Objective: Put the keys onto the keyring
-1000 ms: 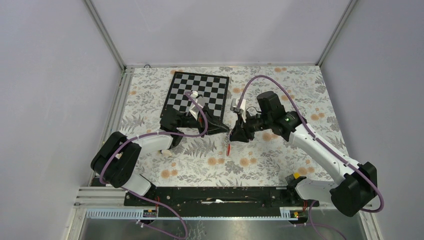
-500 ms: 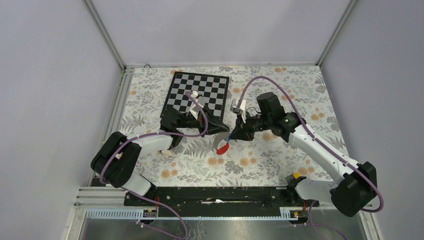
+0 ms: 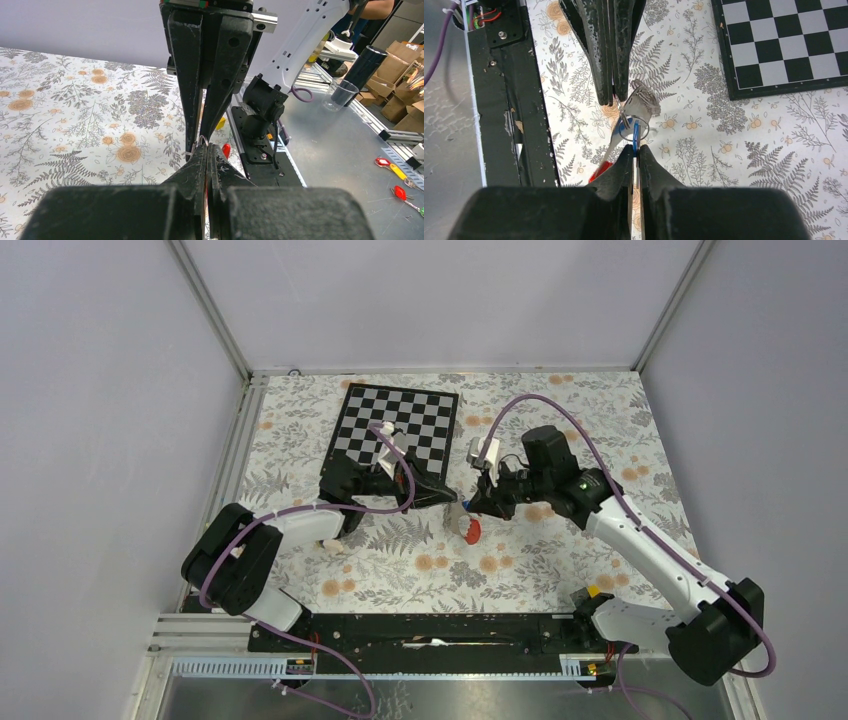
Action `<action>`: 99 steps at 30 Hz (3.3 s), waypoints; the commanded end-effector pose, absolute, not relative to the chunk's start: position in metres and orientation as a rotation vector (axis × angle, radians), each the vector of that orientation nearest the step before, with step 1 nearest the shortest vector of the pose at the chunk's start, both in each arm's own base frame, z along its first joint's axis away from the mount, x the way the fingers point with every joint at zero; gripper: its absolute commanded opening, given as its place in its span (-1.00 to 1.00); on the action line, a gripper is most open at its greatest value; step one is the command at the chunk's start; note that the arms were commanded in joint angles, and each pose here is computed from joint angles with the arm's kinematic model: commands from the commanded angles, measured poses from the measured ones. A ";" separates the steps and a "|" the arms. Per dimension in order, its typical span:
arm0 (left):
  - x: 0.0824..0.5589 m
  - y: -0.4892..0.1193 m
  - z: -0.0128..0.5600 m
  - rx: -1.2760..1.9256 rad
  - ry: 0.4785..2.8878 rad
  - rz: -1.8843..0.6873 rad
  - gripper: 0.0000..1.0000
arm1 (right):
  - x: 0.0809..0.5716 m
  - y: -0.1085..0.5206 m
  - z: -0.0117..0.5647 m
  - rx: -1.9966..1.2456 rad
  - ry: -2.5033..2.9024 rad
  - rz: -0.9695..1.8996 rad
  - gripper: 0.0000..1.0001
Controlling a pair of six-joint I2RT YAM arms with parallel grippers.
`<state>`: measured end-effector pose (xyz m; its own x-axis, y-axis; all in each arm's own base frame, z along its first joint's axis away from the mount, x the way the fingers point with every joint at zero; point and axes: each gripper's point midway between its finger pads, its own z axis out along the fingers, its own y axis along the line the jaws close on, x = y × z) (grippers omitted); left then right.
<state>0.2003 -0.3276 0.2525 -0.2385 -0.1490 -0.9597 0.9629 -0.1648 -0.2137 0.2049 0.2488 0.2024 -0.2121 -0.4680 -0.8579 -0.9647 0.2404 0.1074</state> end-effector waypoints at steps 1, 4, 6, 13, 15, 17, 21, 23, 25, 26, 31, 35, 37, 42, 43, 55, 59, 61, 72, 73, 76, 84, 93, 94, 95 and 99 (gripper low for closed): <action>0.200 -0.323 0.268 1.087 1.078 -1.501 -1.00 | 0.210 0.237 0.210 -1.321 1.787 0.784 -1.00; 0.200 -0.323 0.266 1.098 1.078 -1.499 -1.00 | 0.211 0.234 0.215 -1.323 1.783 0.757 -1.00; 0.199 -0.323 0.265 1.102 1.079 -1.499 -1.00 | 0.212 0.233 0.218 -1.325 1.780 0.741 -1.00; 0.200 -0.323 0.263 1.109 1.087 -1.495 -1.00 | 0.217 0.228 0.223 -1.326 1.777 0.688 -1.00; 0.201 -0.324 0.261 1.111 1.096 -1.493 -1.00 | 0.218 0.229 0.225 -1.329 1.773 0.685 -1.00; 0.203 -0.325 0.258 1.113 1.109 -1.494 -1.00 | 0.218 0.230 0.230 -1.332 1.770 0.689 -1.00; 0.204 -0.327 0.257 1.115 1.121 -1.496 -1.00 | 0.221 0.234 0.237 -1.339 1.767 0.709 -1.00; 0.204 -0.327 0.257 1.115 1.128 -1.499 -1.00 | 0.221 0.237 0.239 -1.344 1.767 0.722 -1.00; 0.204 -0.328 0.257 1.118 1.128 -1.501 -1.00 | 0.221 0.240 0.240 -1.351 1.766 0.732 -1.00; 0.204 -0.328 0.256 1.118 1.130 -1.501 -1.00 | 0.220 0.242 0.240 -1.357 1.766 0.736 -1.00; 0.203 -0.329 0.253 1.125 1.140 -1.500 -1.00 | 0.219 0.247 0.240 -1.383 1.765 0.723 -1.00; 0.204 -0.329 0.251 1.129 1.149 -1.488 -0.97 | 0.220 0.246 0.243 -1.390 1.759 0.701 -1.00; 0.205 -0.329 0.250 1.131 1.153 -1.486 -0.93 | 0.221 0.245 0.245 -1.394 1.756 0.686 -1.00; 0.206 -0.329 0.251 1.131 1.154 -1.481 -0.87 | 0.222 0.242 0.244 -1.400 1.757 0.650 -1.00; 0.207 -0.329 0.251 1.130 1.153 -1.478 -0.86 | 0.222 0.241 0.243 -1.402 1.759 0.644 -1.00; 0.224 -0.327 0.248 1.146 1.224 -1.359 -0.35 | 0.241 0.228 0.250 -1.440 1.724 0.419 -1.00; 0.236 -0.322 0.252 1.118 1.265 -1.315 -0.13 | 0.249 0.220 0.255 -1.457 1.703 0.326 -1.00; 0.242 -0.321 0.253 1.107 1.284 -1.297 0.02 | 0.253 0.216 0.260 -1.461 1.690 0.280 -1.00; 0.247 -0.325 0.245 1.149 1.265 -1.320 0.54 | 0.232 0.237 0.263 -1.502 1.658 0.440 -1.00; 0.247 -0.327 0.244 1.155 1.266 -1.328 0.56 | 0.228 0.241 0.264 -1.504 1.650 0.476 -1.00; 0.243 -0.331 0.240 1.182 1.254 -1.355 0.61 | 0.222 0.250 0.268 -1.503 1.638 0.551 -1.00; 0.217 -0.342 0.224 1.272 1.242 -1.451 0.52 | 0.217 0.257 0.269 -1.490 1.637 0.617 -1.00; 0.202 -0.340 0.200 1.331 1.271 -1.540 -0.63 | 0.224 0.236 0.246 -1.452 1.705 0.483 -1.00; 0.203 -0.340 0.201 1.332 1.269 -1.540 -0.74 | 0.224 0.235 0.245 -1.453 1.706 0.474 -1.00; 0.203 -0.341 0.201 1.331 1.269 -1.539 -0.77 | 0.224 0.234 0.243 -1.453 1.711 0.467 -1.00; 0.207 -0.343 0.203 1.324 1.278 -1.545 -0.87 | 0.224 0.231 0.242 -1.453 1.709 0.457 -1.00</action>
